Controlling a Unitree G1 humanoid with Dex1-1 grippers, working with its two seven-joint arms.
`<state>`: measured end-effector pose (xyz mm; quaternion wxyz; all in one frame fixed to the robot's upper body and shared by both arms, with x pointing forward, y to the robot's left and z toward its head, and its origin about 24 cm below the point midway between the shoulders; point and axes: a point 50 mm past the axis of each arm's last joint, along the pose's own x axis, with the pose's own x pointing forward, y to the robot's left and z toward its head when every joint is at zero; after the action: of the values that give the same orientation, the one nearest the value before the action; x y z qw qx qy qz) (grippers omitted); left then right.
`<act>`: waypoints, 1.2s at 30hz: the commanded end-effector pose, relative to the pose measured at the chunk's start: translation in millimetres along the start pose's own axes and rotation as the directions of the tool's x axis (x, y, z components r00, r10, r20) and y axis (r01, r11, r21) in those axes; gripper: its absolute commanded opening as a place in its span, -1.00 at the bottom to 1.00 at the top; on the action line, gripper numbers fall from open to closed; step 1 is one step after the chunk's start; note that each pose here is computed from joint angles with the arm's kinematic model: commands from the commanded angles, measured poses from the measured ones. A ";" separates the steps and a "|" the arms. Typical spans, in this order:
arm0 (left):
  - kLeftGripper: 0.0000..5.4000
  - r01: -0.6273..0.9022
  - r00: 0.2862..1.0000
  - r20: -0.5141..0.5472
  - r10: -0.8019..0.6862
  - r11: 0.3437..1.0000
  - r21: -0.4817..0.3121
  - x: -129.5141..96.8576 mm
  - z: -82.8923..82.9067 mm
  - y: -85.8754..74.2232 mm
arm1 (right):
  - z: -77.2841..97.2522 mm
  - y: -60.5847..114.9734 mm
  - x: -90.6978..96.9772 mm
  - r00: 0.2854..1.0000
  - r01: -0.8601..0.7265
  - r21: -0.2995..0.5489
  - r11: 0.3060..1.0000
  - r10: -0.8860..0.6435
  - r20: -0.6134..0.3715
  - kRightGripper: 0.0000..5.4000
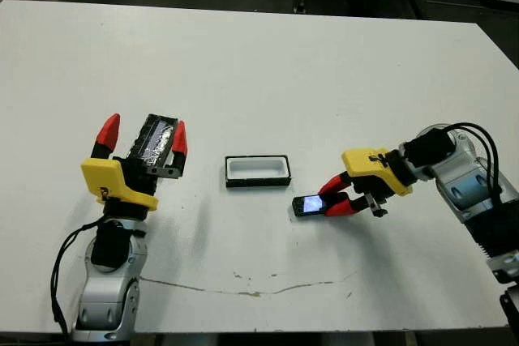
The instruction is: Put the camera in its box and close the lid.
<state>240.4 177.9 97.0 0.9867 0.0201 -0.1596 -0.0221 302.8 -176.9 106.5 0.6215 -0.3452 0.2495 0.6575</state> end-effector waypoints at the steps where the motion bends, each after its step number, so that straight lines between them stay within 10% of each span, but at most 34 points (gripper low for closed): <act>1: 1.00 0.005 1.000 -0.007 -0.005 1.000 -0.003 -1.4 -3.4 0.7 | 0.9 -0.9 -4.5 0.998 0.040 0.031 0.999 -0.041 0.049 -0.39; 19: 1.00 0.003 1.000 -0.011 -0.003 1.000 0.002 -1.0 -4.0 0.1 | 52.1 -53.6 -46.8 0.934 0.166 0.147 0.975 -0.203 0.294 -0.39; 36: 1.00 0.002 1.000 0.002 -0.002 1.000 0.012 0.3 -2.6 0.3 | 74.6 -85.9 -5.2 0.963 0.077 0.170 0.982 -0.117 0.243 -0.39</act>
<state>241.2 178.0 95.8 0.9861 0.0198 -0.1634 -0.0235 375.4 -118.6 161.9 0.7120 -0.2049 0.2030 0.6402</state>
